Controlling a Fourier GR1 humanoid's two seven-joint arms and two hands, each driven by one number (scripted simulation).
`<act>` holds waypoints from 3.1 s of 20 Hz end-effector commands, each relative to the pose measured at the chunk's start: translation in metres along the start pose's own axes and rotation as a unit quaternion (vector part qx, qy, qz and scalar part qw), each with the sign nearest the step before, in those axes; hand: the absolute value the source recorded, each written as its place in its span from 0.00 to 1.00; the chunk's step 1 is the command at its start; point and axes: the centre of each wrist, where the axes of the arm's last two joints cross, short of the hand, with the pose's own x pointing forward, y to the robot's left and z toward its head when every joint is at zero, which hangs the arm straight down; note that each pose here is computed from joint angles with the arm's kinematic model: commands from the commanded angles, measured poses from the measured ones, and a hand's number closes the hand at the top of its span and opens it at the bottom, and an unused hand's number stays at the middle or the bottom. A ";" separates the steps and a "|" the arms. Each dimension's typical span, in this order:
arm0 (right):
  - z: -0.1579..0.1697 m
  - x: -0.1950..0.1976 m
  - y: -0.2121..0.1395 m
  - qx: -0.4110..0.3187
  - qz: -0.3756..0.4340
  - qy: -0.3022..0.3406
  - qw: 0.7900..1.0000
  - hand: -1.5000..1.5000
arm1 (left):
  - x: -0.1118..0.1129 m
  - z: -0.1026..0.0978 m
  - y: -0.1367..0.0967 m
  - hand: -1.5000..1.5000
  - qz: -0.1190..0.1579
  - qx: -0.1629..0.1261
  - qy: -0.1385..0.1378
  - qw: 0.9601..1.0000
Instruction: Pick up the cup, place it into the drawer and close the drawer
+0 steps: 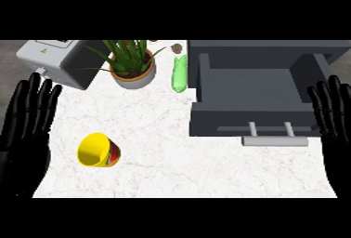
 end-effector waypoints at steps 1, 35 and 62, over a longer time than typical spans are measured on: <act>0.001 -0.017 0.013 0.002 -0.009 0.008 1.000 0.00 | -0.023 0.005 0.002 0.00 0.037 -0.044 0.005 0.998; -0.063 -0.015 -0.013 0.060 -0.036 0.049 0.996 0.00 | -0.203 0.045 0.121 0.00 0.165 -0.201 0.214 0.942; -0.069 -0.016 -0.020 0.069 -0.043 0.043 0.996 0.00 | -0.256 0.076 0.080 0.00 0.148 -0.178 0.199 0.952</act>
